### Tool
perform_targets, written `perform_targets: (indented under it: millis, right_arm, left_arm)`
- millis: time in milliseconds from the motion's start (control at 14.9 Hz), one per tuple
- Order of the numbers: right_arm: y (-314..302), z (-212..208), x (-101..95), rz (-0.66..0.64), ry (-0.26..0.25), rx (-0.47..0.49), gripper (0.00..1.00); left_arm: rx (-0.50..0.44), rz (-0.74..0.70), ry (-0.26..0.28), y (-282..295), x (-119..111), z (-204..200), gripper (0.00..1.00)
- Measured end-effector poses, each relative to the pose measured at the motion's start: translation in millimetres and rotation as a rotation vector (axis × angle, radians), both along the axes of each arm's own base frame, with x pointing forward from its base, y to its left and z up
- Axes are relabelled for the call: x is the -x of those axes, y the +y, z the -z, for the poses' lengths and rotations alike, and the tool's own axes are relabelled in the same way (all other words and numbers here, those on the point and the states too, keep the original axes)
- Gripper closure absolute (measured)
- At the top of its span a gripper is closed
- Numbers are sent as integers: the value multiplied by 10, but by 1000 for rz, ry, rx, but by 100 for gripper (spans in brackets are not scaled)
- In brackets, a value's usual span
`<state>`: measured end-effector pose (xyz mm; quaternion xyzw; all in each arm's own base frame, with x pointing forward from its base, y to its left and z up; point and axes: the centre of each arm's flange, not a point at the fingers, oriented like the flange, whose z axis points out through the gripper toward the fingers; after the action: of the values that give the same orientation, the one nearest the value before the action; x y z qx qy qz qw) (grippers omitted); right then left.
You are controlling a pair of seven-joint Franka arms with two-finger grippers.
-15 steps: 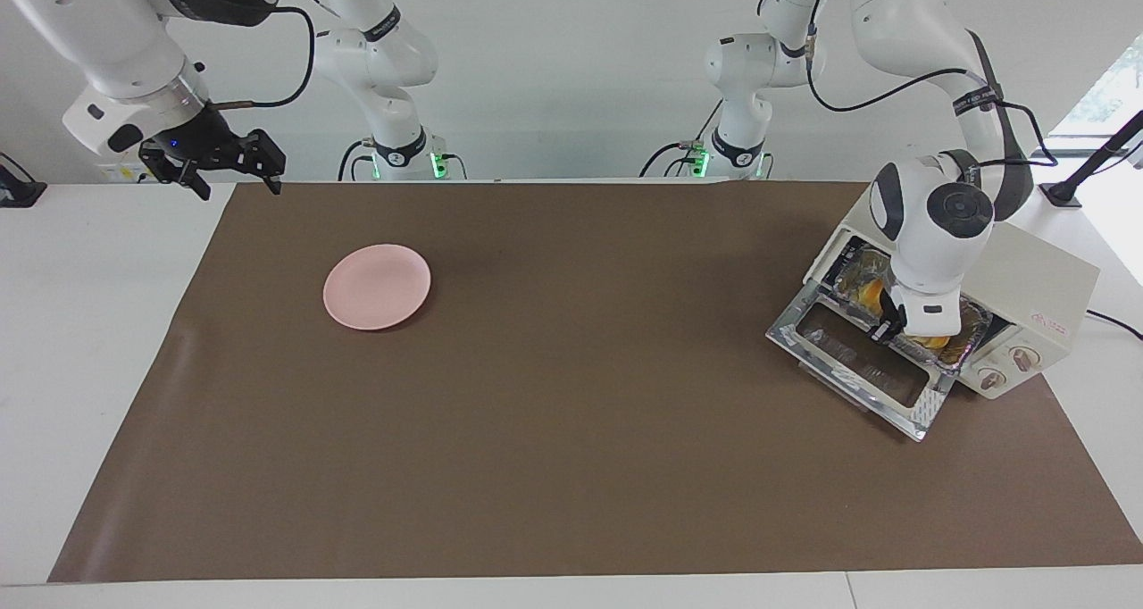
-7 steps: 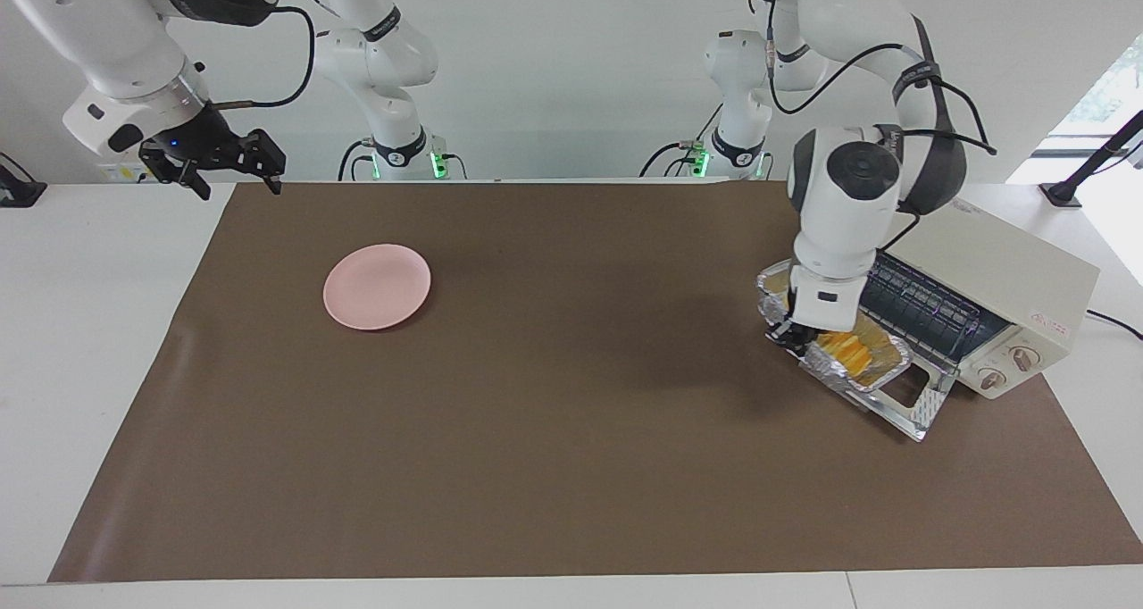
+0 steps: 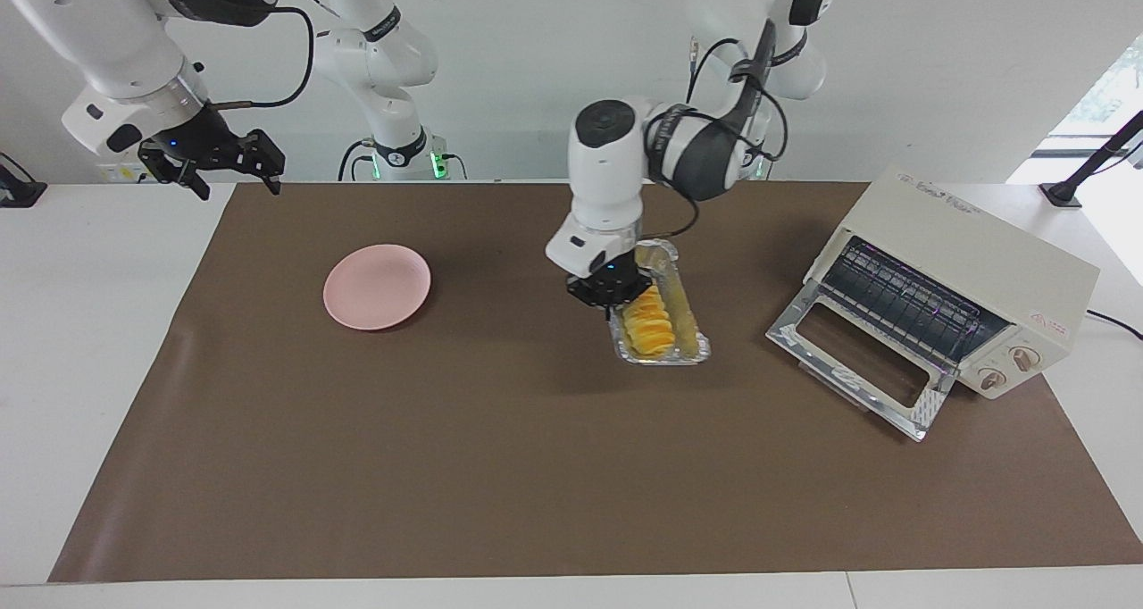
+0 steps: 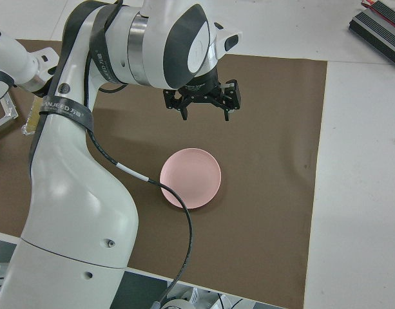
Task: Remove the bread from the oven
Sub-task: 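Pull the foil tray out of the oven with the left gripper, then set the foil tray on the table and open the left gripper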
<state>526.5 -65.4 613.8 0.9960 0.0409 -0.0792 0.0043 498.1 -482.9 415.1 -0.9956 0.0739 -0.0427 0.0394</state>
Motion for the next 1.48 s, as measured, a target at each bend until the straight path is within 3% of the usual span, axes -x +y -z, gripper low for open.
perform_targets:
  millis: [134, 604, 739, 940, 1074, 1208, 1343, 1477]
  right_arm:
    - [-5, 0, 1, 1, 0, 0, 0]
    - [-6, -1, 0, 1, -1, 0, 0]
    - [-31, 1, -3, 6, -5, 1, 0]
    - [-90, 40, -15, 16, -17, 2, 0]
    - [-75, 94, -24, 12, -27, 3, 0]
    - [-12, 160, -54, -2, -49, 5, 0]
    - [214, 253, -116, -15, -75, 9, 0]
    - [728, 388, -173, -5, -92, 17, 0]
  left_arm:
    - [-6, 43, 28, -391, 209, 297, 98]
    - [23, 45, 41, -495, 167, 492, 98]
    - [26, 42, 40, -489, 157, 487, 82]
    - [25, 19, 22, -406, 42, 435, 49]
    - [29, -40, -19, -154, -253, 265, 26]
    - [62, -151, -50, 389, -663, -207, 5]
    - [69, -256, -34, 1298, -1000, -815, 0]
    - [61, -314, 6, 2306, -1142, -1345, 0]
